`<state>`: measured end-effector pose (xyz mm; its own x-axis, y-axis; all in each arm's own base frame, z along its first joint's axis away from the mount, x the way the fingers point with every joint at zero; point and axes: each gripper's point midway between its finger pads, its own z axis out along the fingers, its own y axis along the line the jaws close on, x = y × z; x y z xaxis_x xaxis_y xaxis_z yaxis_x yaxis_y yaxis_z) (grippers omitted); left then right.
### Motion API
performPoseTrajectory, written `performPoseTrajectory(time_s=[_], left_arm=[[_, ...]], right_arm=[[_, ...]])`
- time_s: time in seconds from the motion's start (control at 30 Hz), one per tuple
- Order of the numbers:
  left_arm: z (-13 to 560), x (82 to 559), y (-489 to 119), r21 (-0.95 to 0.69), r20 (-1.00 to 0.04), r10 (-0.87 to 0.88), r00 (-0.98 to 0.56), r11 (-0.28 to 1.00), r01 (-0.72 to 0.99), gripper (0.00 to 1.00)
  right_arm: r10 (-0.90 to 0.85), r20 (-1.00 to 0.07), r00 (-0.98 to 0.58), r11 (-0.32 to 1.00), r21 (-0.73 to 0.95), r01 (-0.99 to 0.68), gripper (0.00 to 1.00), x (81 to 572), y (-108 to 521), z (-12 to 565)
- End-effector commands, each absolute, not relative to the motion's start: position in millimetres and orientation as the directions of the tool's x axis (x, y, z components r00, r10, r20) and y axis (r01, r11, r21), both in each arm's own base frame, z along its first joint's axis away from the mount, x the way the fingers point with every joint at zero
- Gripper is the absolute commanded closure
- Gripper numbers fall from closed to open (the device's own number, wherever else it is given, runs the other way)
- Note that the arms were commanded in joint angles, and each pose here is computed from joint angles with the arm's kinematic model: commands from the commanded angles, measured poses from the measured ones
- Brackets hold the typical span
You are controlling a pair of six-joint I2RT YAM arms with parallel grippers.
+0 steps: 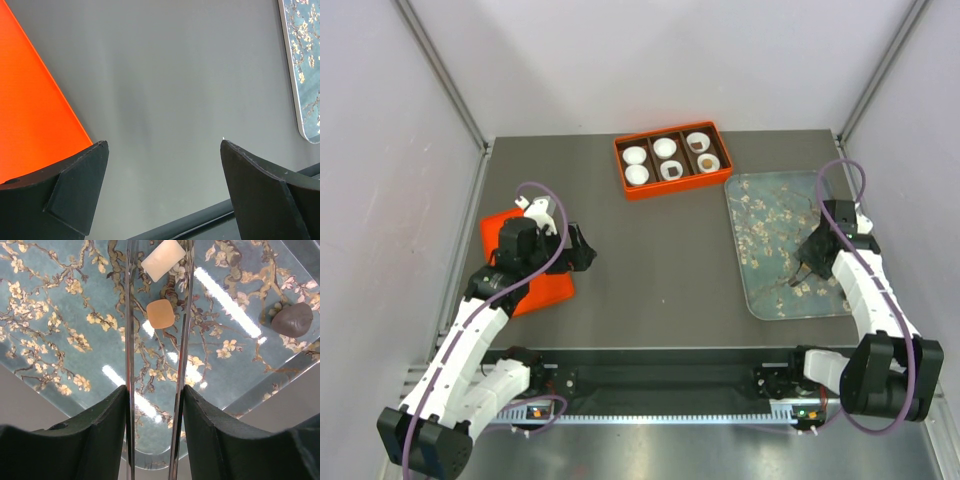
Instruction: Pack the chocolate
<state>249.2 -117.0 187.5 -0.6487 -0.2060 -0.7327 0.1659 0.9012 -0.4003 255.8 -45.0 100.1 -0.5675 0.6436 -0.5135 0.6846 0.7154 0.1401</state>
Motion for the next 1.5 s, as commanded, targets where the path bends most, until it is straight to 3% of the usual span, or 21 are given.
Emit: performPoseTrajectory(time_s=[0.0,0.2,0.5,0.67,0.83,1.13,1.47], left_arm=[[195,252,-119,-0.397,-0.758,-0.203,-0.62,0.898,0.192,0.02],[194,252,-118,-0.395,-0.758,-0.204,-0.62,0.899,0.188,0.02],[195,252,-118,-0.396,-0.758,-0.203,-0.619,0.898,0.19,0.02],[194,253,-118,-0.397,-0.756,-0.204,-0.621,0.899,0.187,0.02],[193,253,-118,-0.398,-0.754,-0.204,-0.624,0.898,0.187,0.02],[195,253,-119,-0.399,-0.758,-0.206,-0.619,0.897,0.191,0.02],[195,253,-118,-0.397,-0.759,-0.205,-0.618,0.898,0.19,0.02]], right_arm=[[0.65,-0.527,-0.547,0.713,0.174,0.679,0.54,266,-46,103],[0.646,-0.515,-0.564,0.725,0.185,0.663,0.55,269,-42,102],[0.569,-0.487,-0.663,0.813,0.213,0.541,0.66,276,-26,109],[0.516,-0.48,-0.709,0.851,0.192,0.489,0.65,278,-24,112],[0.506,-0.474,-0.721,0.857,0.178,0.484,0.58,273,-25,116],[0.495,-0.451,-0.743,0.864,0.161,0.478,0.57,261,-23,116],[0.469,-0.473,-0.746,0.883,0.24,0.403,0.71,274,-9,133]])
